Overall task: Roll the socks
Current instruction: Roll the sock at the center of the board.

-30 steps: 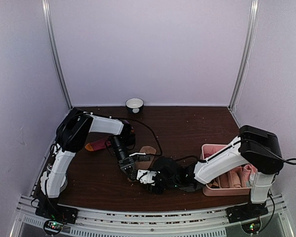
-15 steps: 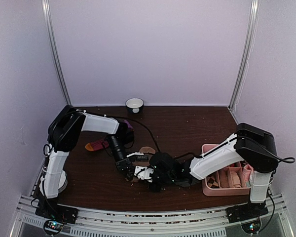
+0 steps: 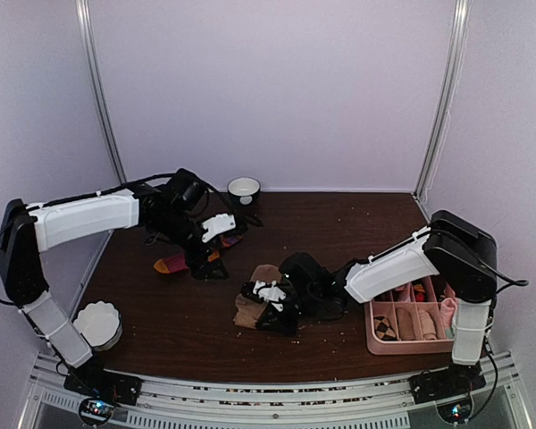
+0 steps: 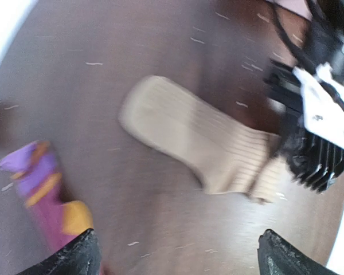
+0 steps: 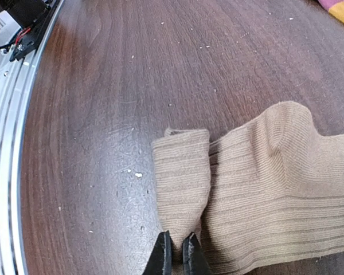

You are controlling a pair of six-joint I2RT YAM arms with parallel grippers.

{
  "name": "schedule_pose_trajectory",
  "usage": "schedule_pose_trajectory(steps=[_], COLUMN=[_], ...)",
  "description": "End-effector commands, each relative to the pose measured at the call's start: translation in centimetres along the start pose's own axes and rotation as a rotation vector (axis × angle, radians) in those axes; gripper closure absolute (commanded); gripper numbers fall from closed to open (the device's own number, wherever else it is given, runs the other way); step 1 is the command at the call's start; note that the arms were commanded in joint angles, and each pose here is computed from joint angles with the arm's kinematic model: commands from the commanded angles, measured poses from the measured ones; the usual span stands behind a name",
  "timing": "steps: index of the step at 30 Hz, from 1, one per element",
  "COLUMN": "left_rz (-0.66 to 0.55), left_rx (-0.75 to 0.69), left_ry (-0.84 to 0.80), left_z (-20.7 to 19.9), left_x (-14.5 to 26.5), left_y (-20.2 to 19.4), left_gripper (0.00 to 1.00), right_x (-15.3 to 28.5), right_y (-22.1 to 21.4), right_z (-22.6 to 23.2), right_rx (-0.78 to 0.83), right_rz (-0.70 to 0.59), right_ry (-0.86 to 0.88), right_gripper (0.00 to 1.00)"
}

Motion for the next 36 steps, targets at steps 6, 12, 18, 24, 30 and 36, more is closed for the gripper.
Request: schedule_pose_trajectory(steps=[6, 12, 18, 24, 30, 36], left_rz=[-0.043, -0.165, -0.119, -0.047, -0.001, 0.009], left_rx=[-0.042, -0.402, -0.581, -0.695, -0.698, -0.691], left_ry=[0.104, -0.073, -0.185, -0.142, -0.083, -0.037], left_z=[1.7, -5.5, -10.1, -10.6, -9.6, -9.3], left_x=[0.3, -0.1, -3.8, -7.3, -9.3, -9.7], left_y=[-4.2, -3.4, -2.2, -1.2, -0.6, -0.3], left_gripper=[0.06, 0.13, 0.29, 0.38, 0.51, 0.54], right_x=[-0.9, -1.3, -1.6, -1.7, -1.6, -1.6], right_y=[-4.4, -5.3, -7.3, -8.2, -8.3, -7.9], right_z=[-1.6, -3.7, -5.0, -5.4, -5.6, -5.7], right_rx=[-0.294, -0.496, -0.673, -0.74, -0.759, -0.757], right_rz=[0.248, 0.306, 0.352, 0.376, 0.382, 0.376], right_ry=[0.121, 0.152, 0.177, 0.188, 0.195, 0.206], right_gripper=[1.0, 1.0, 1.0, 1.0, 1.0, 1.0])
Point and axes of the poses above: each gripper's point midway between its finger pads, its own x axis back along the fingers, its own z axis along the line the jaws close on, y = z × x, the point moved 8 cm from there along x, back along the fingers, and after that the axes turned 7 degrees about -x, right-handed, at the moved point
